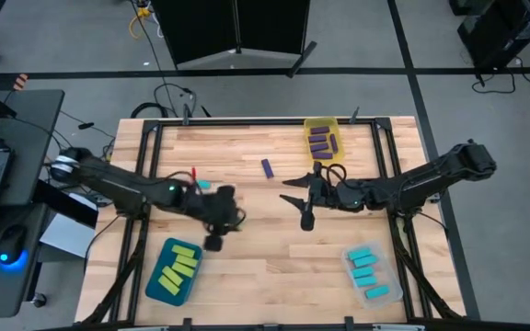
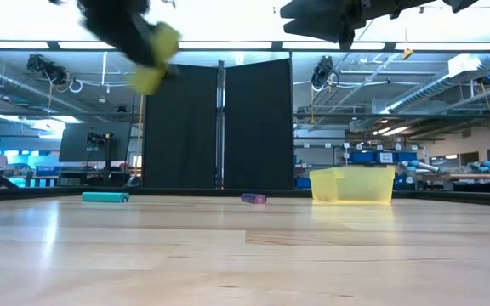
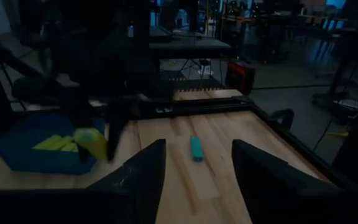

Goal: Sort blocks
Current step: Put the green block into the blue bin

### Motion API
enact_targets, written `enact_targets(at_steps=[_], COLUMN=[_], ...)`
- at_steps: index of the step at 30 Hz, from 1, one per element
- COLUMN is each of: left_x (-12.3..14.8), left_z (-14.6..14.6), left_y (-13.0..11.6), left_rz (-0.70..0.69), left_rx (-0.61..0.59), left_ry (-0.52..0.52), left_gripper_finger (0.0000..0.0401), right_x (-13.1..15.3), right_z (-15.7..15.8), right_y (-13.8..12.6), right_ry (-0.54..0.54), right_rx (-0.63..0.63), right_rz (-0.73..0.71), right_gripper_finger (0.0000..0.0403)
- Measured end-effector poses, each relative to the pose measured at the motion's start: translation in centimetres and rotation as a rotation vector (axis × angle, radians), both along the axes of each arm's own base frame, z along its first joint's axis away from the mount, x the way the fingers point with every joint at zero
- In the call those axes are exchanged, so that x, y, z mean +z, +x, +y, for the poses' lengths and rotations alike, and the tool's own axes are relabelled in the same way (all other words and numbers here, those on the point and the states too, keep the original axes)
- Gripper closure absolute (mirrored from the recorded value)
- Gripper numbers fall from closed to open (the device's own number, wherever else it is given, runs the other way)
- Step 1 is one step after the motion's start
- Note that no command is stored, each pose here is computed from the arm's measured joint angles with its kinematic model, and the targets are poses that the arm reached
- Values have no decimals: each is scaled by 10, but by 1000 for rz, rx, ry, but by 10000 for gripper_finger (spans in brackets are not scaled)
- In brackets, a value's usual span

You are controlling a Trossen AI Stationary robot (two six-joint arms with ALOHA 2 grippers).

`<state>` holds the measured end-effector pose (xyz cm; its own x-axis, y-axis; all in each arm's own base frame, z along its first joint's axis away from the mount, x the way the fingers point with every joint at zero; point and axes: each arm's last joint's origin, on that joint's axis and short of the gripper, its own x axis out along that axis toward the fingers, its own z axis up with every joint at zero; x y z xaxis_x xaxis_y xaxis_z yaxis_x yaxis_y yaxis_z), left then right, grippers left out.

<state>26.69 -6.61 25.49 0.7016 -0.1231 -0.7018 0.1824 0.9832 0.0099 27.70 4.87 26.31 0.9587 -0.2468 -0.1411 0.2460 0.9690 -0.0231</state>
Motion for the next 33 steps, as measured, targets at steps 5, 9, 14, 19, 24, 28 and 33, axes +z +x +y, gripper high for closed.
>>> enact_targets(at_steps=[5,9,14,19,24,28,33], left_x=[9,2,0,-7,-40,-57,-60], left_z=[-34,-60,-94,-105,-100,-95,-94], left_y=[-35,-65,-94,-107,-115,-117,-118], left_rz=[278,462,521,503,546,576,602], left_rx=[-11,45,80,179,203,212,205], left_ry=[-22,-50,-101,-115,-99,-102,-124], left_gripper_finger=[285,285,285,285,285,285,280], right_x=[1,-2,-7,-10,-12,-12,-14], right_z=[-1,0,-1,-5,-6,-6,-10], right_y=[-2,0,2,2,3,3,4], right_ry=[-10,-41,-79,-82,-65,-39,-35], right_rx=[1,5,6,-3,-9,-11,-26], right_rz=[7,32,65,93,99,96,111], right_gripper_finger=[238,259,281,297,310,318,320])
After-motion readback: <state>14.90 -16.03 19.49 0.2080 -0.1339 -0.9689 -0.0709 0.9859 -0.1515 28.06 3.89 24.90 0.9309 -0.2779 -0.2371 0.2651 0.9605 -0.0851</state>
